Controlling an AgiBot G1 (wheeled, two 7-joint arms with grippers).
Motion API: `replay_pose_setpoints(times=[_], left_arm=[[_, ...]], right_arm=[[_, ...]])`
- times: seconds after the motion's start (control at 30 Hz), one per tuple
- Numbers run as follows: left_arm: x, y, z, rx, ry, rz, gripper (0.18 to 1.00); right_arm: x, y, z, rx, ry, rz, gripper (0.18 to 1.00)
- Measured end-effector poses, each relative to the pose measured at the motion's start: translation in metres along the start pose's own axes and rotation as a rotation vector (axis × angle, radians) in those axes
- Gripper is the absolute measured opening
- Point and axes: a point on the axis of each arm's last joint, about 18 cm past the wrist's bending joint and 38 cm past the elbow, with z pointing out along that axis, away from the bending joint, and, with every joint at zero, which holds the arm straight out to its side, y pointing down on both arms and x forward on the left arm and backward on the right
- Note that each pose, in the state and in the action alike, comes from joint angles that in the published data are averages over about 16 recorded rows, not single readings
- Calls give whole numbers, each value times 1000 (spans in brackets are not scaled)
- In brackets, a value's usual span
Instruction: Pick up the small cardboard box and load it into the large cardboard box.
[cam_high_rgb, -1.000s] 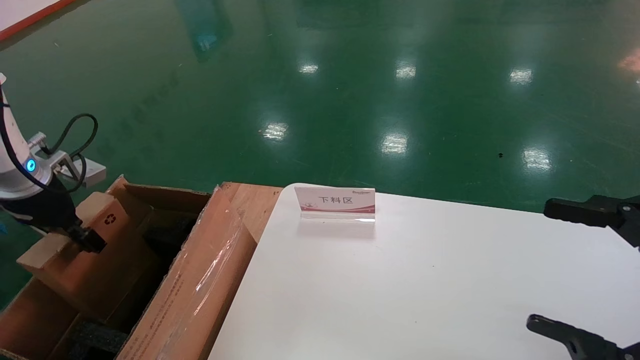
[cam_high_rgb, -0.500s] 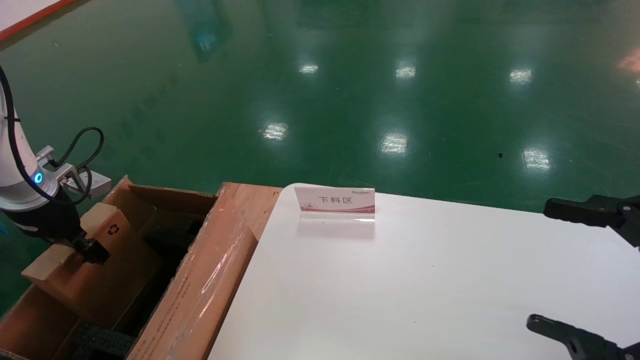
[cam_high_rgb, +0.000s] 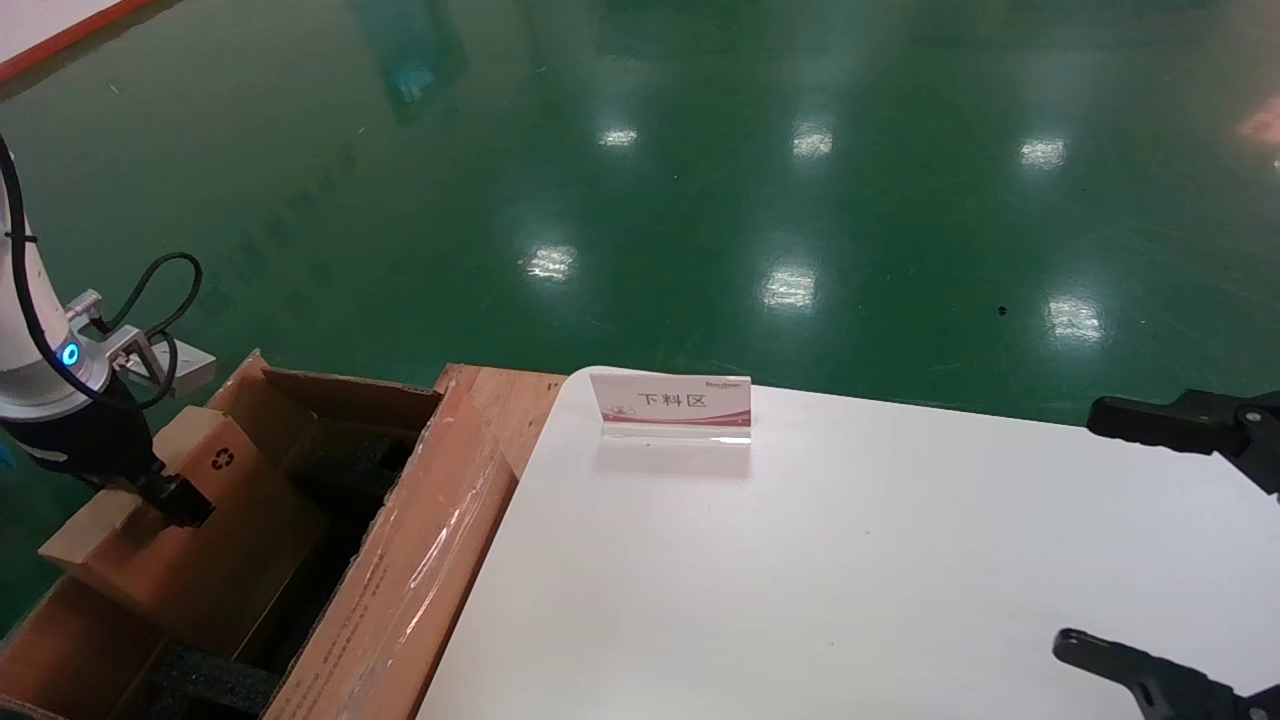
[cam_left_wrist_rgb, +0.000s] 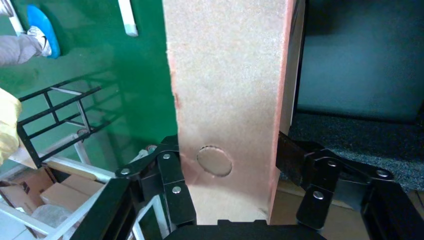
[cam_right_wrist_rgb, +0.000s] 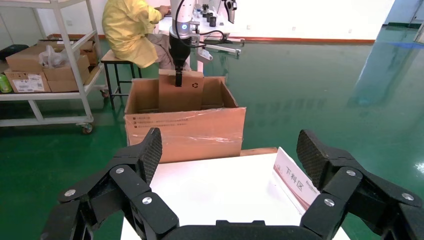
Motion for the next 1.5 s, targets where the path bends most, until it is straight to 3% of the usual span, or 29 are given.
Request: replay_pose_setpoints(times=[0.47,0.83,1.17,1.5], left_arm=[[2,-8,-9,30,4,27,690],[26,-44,-68,279,116,179,901],[68,-60,-135,539,227,332,982],[129,-66,-154,629,366,485,1001]], right_arm=[[0,0,0,0,0,0,1001],[0,0,0,0,0,0,1001],[0,0,0,0,0,0,1001],[0,0,0,0,1,0,1001]])
